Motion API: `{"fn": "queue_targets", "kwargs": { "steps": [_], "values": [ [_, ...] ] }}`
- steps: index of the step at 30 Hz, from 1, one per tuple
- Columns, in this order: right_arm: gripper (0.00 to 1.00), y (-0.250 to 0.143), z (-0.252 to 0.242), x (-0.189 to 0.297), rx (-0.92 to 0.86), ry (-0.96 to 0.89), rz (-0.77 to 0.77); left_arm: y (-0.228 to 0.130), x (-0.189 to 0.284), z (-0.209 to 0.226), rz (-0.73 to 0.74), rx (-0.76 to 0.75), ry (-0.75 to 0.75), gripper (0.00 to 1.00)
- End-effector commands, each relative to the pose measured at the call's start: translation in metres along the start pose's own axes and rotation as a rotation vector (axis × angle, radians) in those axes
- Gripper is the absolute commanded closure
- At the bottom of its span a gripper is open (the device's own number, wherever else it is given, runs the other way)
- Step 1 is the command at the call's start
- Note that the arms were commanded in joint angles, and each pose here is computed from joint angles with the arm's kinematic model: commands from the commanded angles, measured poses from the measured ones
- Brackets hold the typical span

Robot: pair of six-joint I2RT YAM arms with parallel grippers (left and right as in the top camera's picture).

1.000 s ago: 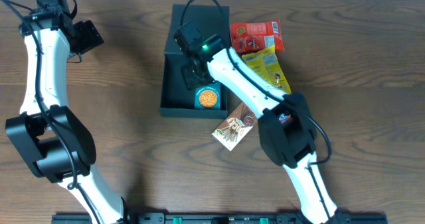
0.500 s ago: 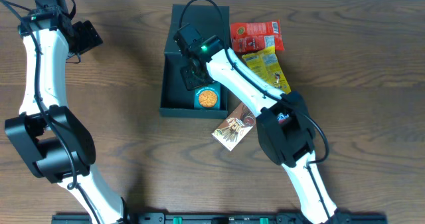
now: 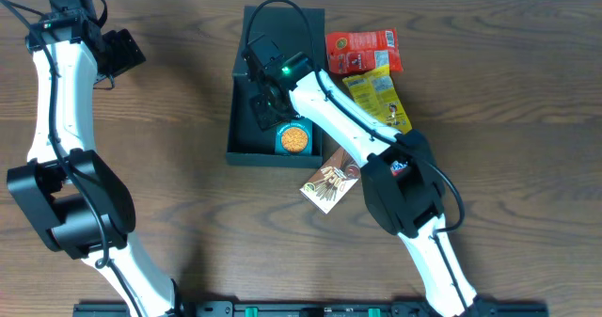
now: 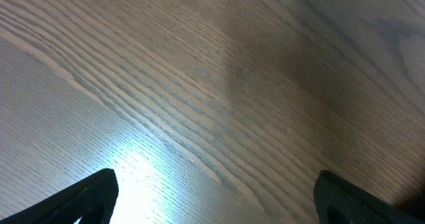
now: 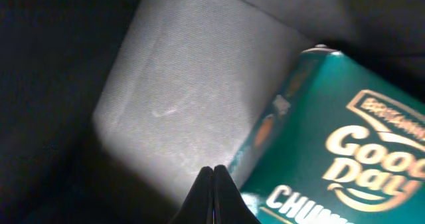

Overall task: Pack container
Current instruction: 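Release the teal box upright against the box wall with the right gripper, then move the right gripper to the brown Pocky box and grasp it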

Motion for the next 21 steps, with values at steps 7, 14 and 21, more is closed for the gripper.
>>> {"fn": "queue_targets", "kwargs": {
  "steps": [7, 14, 21],
  "values": [
    [0.98, 0.001, -0.01, 0.002, 0.01, -0.114, -0.01, 0.006, 0.012, 0.0, -0.026, 0.011, -0.017, 0.05],
    [0.98, -0.004, -0.013, 0.002, 0.011, -0.134, 0.012, 0.005, 0.012, -0.002, -0.019, 0.011, -0.036, 0.05],
    [0.99, -0.003, -0.009, 0.016, 0.012, -0.091, 0.014, 0.005, 0.012, -0.001, -0.018, 0.011, -0.035, 0.05]
  ]
}}
Point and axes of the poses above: each gripper's point midway between its finger pads, its own x axis back along the fingers, its own z axis along the line the jaws close on, y = z × x, the point moved 6 cm from there along x, back along the fingers
